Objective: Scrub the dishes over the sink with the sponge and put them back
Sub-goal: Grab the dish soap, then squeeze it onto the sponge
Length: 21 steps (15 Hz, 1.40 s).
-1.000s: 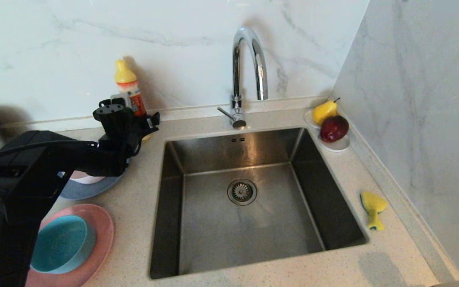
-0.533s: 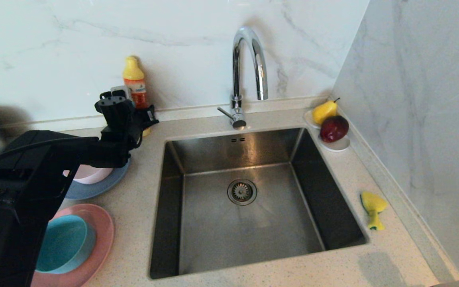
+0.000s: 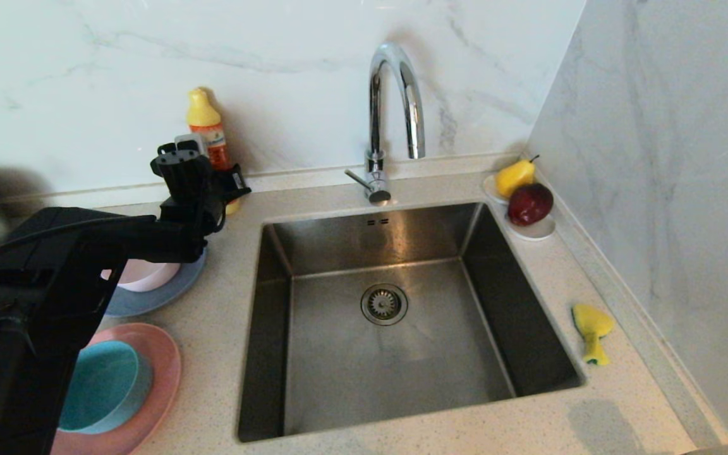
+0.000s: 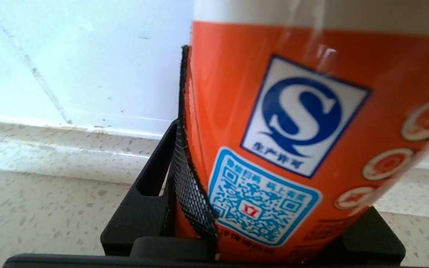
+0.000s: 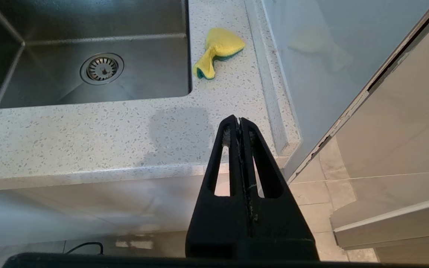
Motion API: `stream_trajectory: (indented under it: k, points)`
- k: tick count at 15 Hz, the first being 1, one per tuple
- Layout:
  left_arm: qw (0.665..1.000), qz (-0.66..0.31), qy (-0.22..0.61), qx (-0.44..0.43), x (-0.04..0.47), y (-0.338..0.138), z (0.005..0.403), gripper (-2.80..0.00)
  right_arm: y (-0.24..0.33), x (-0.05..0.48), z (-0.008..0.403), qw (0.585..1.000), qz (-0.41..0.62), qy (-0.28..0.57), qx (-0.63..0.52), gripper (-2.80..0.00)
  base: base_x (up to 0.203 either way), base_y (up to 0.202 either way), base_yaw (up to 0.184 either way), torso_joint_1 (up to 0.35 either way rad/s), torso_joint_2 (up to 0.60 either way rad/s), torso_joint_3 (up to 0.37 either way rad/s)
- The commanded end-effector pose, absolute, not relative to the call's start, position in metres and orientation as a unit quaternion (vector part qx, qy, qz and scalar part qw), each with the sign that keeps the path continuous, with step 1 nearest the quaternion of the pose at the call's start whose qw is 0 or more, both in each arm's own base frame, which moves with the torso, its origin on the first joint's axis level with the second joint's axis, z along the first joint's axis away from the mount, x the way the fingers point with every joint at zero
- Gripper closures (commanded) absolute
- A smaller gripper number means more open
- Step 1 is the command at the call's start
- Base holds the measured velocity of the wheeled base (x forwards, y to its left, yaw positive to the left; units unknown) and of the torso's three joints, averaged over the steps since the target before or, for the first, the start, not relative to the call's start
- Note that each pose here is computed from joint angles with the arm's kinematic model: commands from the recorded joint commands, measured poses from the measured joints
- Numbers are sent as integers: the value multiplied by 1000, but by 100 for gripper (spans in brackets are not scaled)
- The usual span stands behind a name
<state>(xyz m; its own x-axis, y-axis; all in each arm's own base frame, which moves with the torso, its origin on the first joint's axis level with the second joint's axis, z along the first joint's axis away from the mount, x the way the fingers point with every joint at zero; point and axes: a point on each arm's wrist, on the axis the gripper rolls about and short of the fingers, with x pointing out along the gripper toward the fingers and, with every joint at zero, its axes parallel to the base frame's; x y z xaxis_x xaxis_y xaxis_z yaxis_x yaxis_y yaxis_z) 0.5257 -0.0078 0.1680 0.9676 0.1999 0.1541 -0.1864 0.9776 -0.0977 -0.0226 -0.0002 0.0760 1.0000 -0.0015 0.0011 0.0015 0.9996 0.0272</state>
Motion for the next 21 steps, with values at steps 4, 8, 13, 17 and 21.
stream_trajectory:
  k: [4,8,13,17,21]
  points:
    - [985,108,-124,-57,501,-7,219,0,0,-23,76,1000,-1,-1,14,0,0,0,0,0,0,0]
    - [984,102,-130,-66,471,-11,247,0,0,-23,76,1000,-1,-1,14,0,0,0,0,0,0,0]
    - [982,83,-148,-79,395,-22,302,0,0,-23,76,1000,-1,-1,14,0,0,0,0,0,0,0]
    - [985,53,-155,-63,306,-36,337,0,0,-23,76,1000,-1,-1,14,0,0,0,0,0,0,0]
    - [992,-2,-123,-16,235,-57,357,0,0,-23,76,1000,-1,-1,14,0,0,0,0,0,0,0]
